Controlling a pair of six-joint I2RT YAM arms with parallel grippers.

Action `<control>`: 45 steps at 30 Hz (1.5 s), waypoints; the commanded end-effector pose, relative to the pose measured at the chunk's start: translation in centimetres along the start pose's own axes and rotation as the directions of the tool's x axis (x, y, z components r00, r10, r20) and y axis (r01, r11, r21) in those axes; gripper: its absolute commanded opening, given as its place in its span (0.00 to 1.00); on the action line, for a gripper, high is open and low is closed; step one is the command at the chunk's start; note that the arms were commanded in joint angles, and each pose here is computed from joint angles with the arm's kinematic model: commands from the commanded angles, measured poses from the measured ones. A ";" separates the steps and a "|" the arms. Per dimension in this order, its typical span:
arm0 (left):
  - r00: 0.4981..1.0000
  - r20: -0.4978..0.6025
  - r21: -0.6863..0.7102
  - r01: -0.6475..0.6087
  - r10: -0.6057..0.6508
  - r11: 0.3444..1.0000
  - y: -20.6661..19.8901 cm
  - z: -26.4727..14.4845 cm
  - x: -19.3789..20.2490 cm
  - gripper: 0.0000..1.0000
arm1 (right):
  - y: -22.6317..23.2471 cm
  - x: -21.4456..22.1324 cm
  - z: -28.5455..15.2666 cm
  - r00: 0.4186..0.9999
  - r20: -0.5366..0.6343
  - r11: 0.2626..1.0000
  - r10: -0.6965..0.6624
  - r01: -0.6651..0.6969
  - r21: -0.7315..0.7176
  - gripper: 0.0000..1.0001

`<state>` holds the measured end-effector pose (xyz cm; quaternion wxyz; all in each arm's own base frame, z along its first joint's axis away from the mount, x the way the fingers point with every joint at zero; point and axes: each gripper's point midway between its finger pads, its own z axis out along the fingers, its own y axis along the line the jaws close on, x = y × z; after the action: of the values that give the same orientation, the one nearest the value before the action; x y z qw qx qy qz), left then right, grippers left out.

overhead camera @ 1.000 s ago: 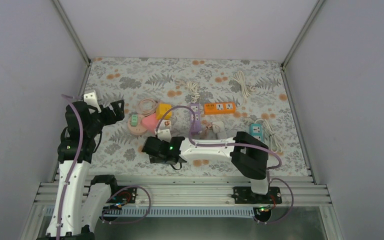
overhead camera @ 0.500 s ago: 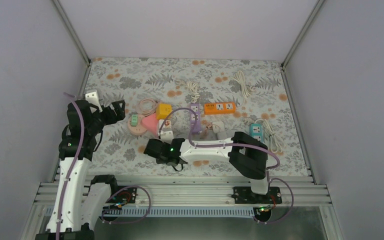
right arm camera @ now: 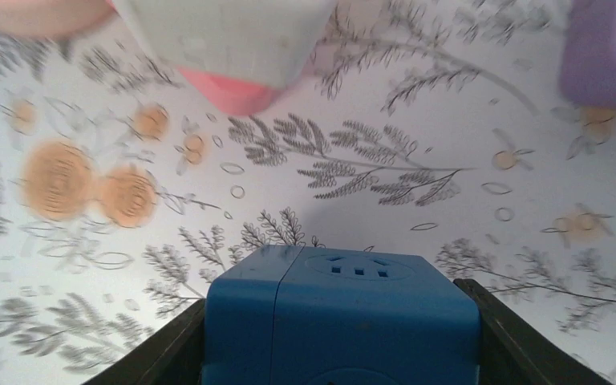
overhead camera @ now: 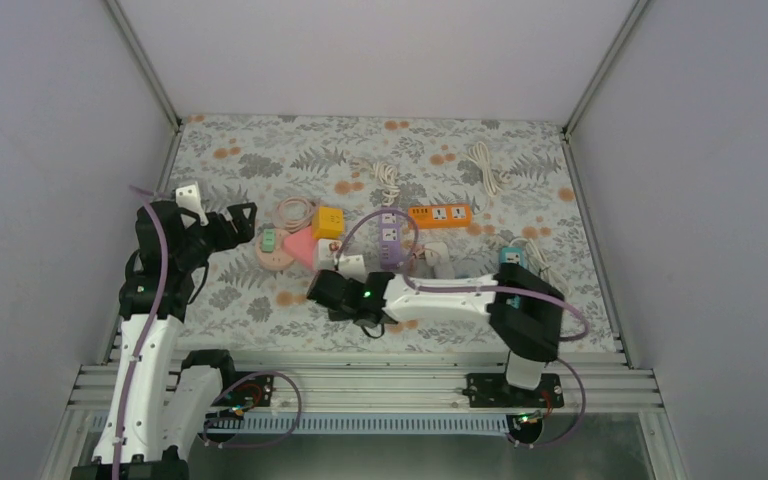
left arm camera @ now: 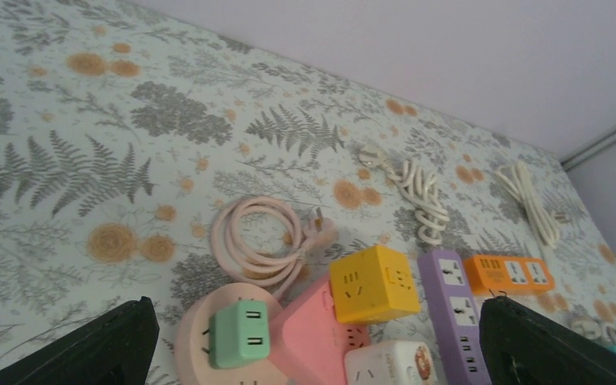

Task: Insert the plug
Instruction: Pick up the plug from the center of the board.

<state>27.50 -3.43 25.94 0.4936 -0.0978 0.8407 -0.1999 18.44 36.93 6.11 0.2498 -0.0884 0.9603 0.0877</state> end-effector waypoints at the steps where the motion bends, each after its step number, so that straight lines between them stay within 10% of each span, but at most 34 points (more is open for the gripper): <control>1: 1.000 -0.002 0.130 0.024 -0.024 0.991 -2.2 0.4 -0.3 1.00 | 1.0 -5.6 -6.0 0.983 0.164 0.978 0.083 -0.049 -0.202 0.43; 13: 0.999 0.034 0.461 0.003 -0.021 0.887 -8.8 0.9 -1.0 1.00 | -4.6 -14.6 -15.0 0.932 0.146 0.759 0.332 -0.172 -0.628 0.44; 27: 0.964 0.186 0.741 -0.265 0.191 0.617 -19.9 0.2 2.1 1.00 | -3.4 -20.4 -23.2 0.893 -0.142 0.279 0.427 -0.280 -0.919 0.41; 45: 0.872 0.403 0.845 -0.472 0.279 0.253 -26.0 -4.6 3.6 0.95 | -2.1 -19.3 -26.6 0.867 -0.364 0.101 0.341 -0.419 -0.903 0.46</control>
<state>22.11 -26.30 33.86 0.5278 0.3372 0.5861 -0.5140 24.14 31.87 35.57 0.0896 0.0394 0.7129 0.6944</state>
